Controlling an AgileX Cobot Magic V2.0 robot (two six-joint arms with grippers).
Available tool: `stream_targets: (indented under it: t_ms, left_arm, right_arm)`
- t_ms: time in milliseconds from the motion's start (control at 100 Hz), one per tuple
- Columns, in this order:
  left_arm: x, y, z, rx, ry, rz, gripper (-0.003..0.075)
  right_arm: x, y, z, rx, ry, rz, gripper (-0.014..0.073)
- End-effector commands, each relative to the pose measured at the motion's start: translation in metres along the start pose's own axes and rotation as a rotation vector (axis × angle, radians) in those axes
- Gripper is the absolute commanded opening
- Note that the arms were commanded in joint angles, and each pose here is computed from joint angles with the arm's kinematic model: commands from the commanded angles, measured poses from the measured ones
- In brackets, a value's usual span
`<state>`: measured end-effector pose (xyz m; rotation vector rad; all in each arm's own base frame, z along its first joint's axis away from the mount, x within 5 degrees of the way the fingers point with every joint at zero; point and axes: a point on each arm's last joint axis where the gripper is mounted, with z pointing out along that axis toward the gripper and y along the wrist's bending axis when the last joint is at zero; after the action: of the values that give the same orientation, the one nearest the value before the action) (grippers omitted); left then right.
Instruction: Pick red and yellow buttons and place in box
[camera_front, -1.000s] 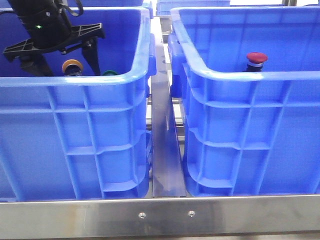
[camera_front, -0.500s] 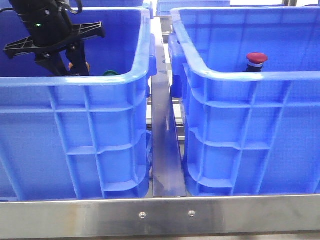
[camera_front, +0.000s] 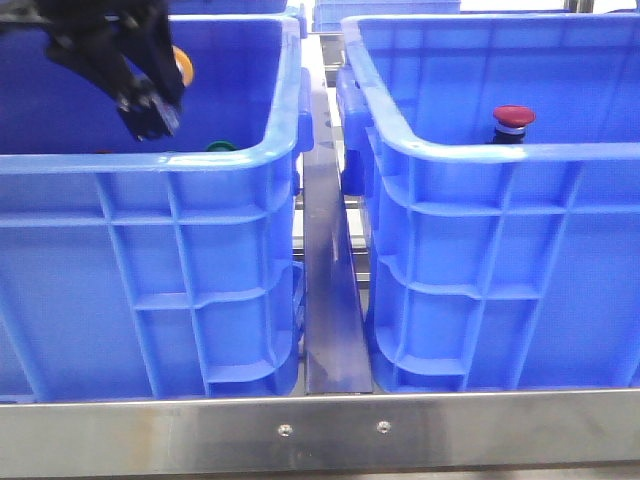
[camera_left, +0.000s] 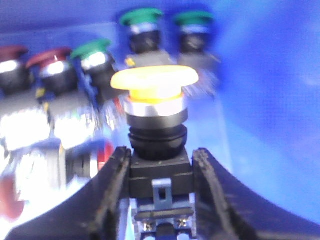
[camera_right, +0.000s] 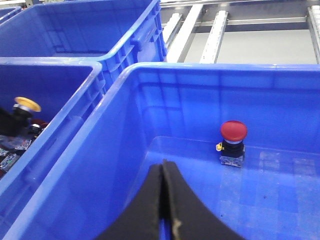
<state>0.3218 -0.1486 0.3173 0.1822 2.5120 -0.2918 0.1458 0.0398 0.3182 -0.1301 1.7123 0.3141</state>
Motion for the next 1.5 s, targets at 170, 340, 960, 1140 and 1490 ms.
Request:
stream_targets:
  t_ms: [170,340,960,1140,1490]
  left_arm:
    - [0.016,-0.037,-0.07,0.165,-0.199,0.236,-0.002]
    - [0.029,-0.067,-0.085,0.252,-0.234,0.4,-0.002]
    - [0.059,-0.12,-0.098,0.381,-0.277,0.749,-0.002]
    - [0.059,-0.12,-0.098,0.381,-0.277,0.749,-0.002]
    - [0.059,-0.12,-0.098,0.382,-0.276,0.747,-0.002]
  right_arm:
    - [-0.012,-0.002,-0.003,0.034,-0.06,-0.01,-0.0048]
    - [-0.011,-0.001,-0.002,0.021,-0.048,-0.01,-0.0048]
    - [-0.031,0.016,0.001,-0.136,0.004,-0.001,0.0573]
    - [-0.05,0.033,0.018,-0.306,0.09,0.195,0.0634]
    - [-0.045,0.057,0.082,-0.586,0.451,0.375,0.0611]
